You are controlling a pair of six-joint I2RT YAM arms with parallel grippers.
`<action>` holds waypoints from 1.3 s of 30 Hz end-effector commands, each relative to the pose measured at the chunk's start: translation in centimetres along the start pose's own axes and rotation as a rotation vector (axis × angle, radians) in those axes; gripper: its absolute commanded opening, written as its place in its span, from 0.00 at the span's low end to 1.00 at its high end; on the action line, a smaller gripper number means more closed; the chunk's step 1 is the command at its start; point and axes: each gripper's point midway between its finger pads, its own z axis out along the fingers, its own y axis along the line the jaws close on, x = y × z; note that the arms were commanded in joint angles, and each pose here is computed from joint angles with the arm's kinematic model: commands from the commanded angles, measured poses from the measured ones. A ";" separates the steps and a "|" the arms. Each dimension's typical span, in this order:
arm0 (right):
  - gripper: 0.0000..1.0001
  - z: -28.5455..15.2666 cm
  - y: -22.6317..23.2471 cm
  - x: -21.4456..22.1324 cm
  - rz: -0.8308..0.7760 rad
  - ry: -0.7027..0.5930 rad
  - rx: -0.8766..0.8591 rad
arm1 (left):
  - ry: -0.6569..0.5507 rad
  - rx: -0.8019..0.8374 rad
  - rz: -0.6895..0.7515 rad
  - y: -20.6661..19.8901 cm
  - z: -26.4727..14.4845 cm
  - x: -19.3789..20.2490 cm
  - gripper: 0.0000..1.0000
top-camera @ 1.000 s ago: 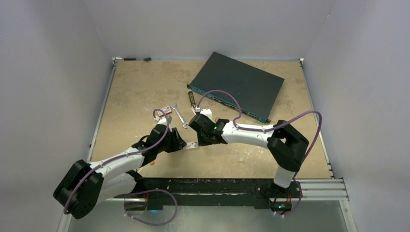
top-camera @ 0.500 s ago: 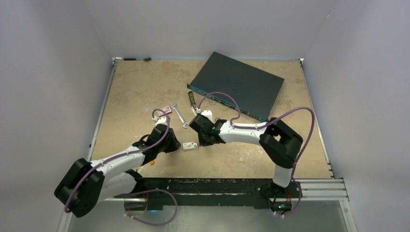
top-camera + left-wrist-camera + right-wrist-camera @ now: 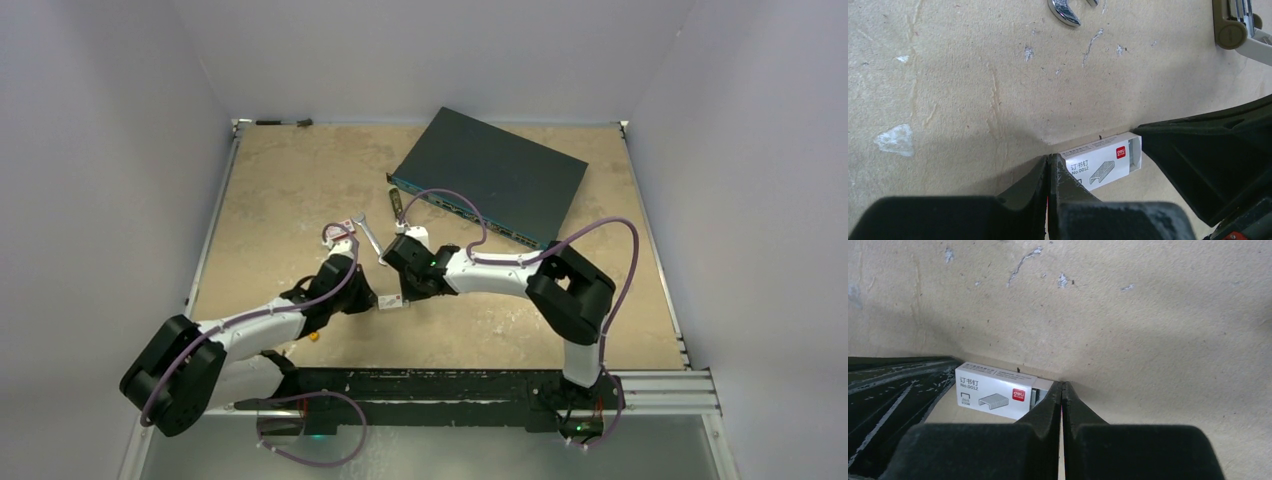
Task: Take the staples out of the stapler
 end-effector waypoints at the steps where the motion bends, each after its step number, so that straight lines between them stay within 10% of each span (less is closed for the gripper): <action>1: 0.00 -0.4 2.2 -0.4 -0.021 -0.006 -0.048 | 0.047 0.002 0.028 -0.1 0.2 1.2 0.00; 39: 0.00 -1.1 4.0 0.7 0.026 0.010 -0.155 | 0.070 -0.017 0.025 -1.5 0.1 2.7 0.03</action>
